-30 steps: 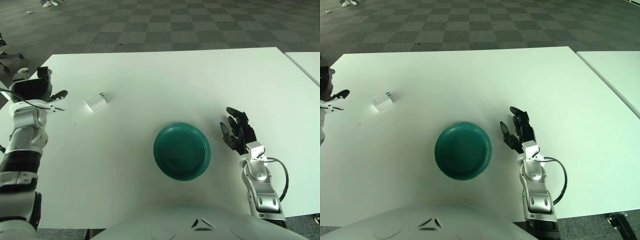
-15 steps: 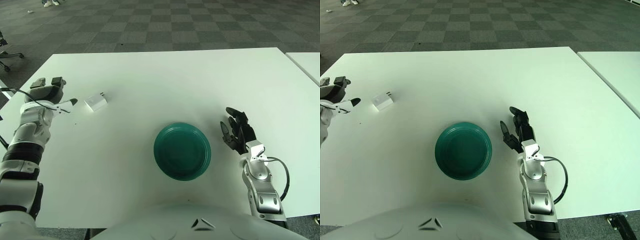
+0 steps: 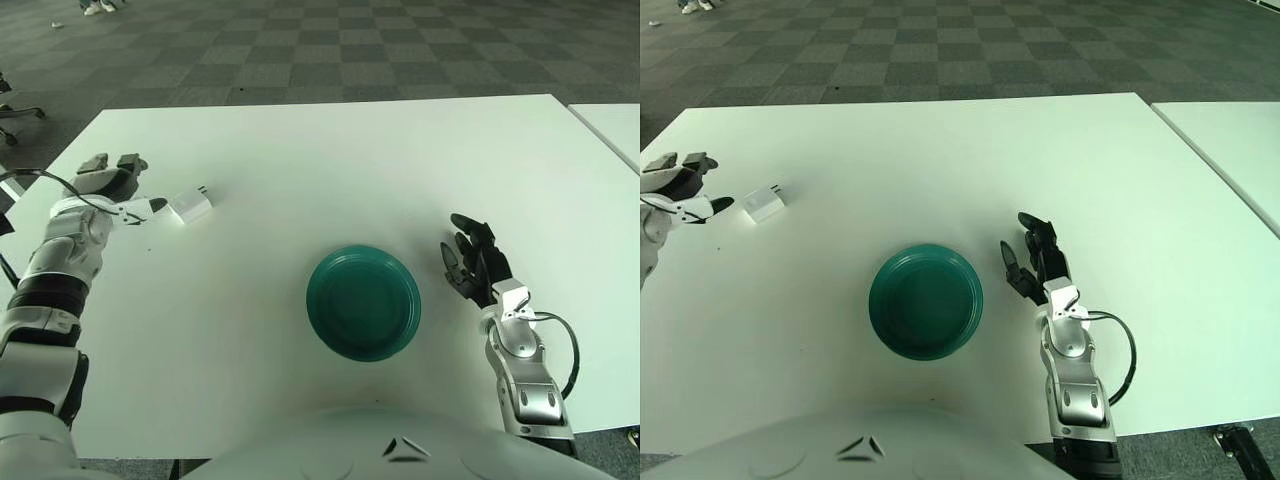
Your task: Put the charger into the plate.
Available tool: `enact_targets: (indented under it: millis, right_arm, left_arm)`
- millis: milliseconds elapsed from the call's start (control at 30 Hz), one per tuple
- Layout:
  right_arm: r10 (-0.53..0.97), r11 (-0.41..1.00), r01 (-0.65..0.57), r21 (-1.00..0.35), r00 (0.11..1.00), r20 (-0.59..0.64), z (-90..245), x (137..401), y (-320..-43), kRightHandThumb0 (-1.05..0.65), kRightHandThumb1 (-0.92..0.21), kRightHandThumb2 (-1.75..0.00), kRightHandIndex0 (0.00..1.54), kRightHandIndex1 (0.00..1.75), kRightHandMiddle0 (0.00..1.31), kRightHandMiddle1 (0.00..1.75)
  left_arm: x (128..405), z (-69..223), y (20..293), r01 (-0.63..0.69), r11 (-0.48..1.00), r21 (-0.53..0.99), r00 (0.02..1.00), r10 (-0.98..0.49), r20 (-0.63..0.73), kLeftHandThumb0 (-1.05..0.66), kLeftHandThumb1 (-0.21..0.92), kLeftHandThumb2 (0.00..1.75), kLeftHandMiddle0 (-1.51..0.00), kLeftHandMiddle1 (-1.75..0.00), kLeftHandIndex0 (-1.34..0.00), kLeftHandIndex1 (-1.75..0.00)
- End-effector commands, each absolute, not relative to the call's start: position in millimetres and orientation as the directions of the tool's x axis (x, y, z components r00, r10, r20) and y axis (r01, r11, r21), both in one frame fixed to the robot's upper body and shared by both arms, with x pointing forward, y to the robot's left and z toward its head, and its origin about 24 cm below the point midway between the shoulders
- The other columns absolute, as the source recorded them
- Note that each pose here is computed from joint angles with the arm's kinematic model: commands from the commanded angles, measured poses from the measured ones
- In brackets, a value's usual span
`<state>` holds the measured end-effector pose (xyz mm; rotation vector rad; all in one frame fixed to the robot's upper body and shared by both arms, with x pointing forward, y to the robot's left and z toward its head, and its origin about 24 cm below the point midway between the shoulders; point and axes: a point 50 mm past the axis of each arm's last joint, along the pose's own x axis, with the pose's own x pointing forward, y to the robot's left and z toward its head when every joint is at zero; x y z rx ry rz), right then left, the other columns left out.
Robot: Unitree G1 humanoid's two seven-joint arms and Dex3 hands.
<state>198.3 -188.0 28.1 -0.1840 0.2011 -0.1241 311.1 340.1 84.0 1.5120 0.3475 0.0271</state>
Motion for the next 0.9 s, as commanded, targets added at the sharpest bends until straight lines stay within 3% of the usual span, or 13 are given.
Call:
enact_targets:
  millis: [0,333,867]
  right_arm:
    - [-0.153,0.976,0.098,-0.195,0.943,-0.295,10.4,190.7,-192.1,-0.68,-0.92,-0.57,0.3,0.01,0.0,0.63]
    - [-0.153,0.976,0.098,-0.195,0.943,-0.295,9.8,191.9,-192.4,-0.68,-0.92,-0.57,0.31,0.01,0.0,0.63]
    - [-0.153,0.976,0.097,-0.195,0.943,-0.295,9.2,195.0,-191.4,-0.68,-0.92,-0.57,0.31,0.01,0.0,0.63]
  left_arm:
    - [317.6,91.4,340.5,0.172,0.078,0.982,0.954,0.237,-0.186,-1.05,0.92,0.6,-0.03,-0.01,0.0,-0.71]
    - [329.5,78.1,336.3,0.182,0.111,0.977,0.933,0.295,-0.208,-1.05,0.92,0.71,-0.04,-0.01,0.0,-0.67]
    - [339.0,70.3,322.9,0.197,0.201,0.96,0.936,0.252,-0.245,-1.05,0.92,0.81,-0.15,-0.04,0.0,-0.74]
